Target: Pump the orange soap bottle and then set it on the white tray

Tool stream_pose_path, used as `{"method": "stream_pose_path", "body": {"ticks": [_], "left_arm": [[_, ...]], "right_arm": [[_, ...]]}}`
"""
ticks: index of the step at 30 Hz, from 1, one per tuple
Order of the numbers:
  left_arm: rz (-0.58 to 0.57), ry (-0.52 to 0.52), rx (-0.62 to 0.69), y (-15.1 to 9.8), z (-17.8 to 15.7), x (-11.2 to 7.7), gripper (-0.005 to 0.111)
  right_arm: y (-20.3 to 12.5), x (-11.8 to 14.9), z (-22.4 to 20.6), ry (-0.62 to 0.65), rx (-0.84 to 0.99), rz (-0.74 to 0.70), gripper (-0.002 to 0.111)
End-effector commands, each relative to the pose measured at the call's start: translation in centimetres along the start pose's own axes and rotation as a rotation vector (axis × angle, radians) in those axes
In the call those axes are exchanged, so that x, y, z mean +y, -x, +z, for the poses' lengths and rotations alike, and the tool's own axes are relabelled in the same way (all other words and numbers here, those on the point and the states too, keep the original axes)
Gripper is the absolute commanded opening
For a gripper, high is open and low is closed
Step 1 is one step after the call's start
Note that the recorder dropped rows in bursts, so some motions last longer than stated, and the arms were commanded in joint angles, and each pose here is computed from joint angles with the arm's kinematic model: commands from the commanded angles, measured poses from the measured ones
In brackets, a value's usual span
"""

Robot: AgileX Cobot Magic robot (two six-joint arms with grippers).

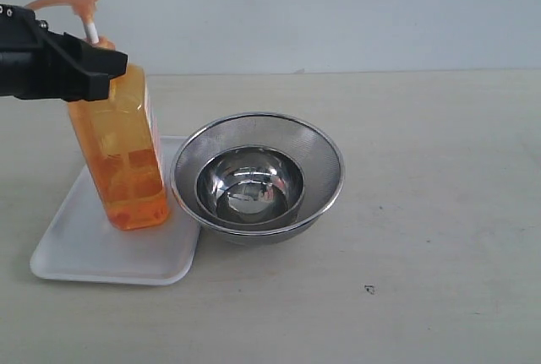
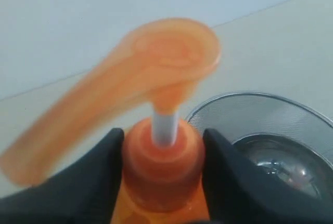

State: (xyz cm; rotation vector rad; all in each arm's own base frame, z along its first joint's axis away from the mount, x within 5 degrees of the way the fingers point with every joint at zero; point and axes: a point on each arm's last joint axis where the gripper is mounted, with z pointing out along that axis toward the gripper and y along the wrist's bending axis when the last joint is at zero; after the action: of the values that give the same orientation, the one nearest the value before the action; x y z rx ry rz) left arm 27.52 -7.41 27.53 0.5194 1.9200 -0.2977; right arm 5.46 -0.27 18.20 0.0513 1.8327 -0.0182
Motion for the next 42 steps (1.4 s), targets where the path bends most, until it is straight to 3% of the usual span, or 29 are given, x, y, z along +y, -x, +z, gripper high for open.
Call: {"method": "stream_pose_path", "body": {"ticks": [1,5,9,17,33,42], "left_arm": [[0.066,-0.031,-0.044,1.0,-0.3,-0.3,0.005],[0.105,-0.034,-0.047,1.0,-0.3,-0.3,0.005],[0.116,-0.137,-0.102,1.2,-0.6,-0.3,0.005],[0.050,-0.190,-0.162,1.2,-1.7,1.7,0.005],[0.065,-0.177,-0.081,-1.1,0.7,3.1,0.005],[0.073,-0.175,-0.123,-1.2,-0.2,4.5,0.005]], "right_arm": [[0.1,0.0,0.0,-0.001,-0.008,-0.002,0.038],[0.1,0.0,0.0,-0.001,-0.008,-0.002,0.038],[0.1,0.0,0.0,-0.001,-0.008,-0.002,0.038],[0.1,0.0,0.0,-0.001,-0.008,-0.002,0.038],[0.1,0.0,0.0,-0.001,-0.008,-0.002,0.038],[0.1,0.0,0.0,-0.001,-0.008,-0.002,0.038]]}}
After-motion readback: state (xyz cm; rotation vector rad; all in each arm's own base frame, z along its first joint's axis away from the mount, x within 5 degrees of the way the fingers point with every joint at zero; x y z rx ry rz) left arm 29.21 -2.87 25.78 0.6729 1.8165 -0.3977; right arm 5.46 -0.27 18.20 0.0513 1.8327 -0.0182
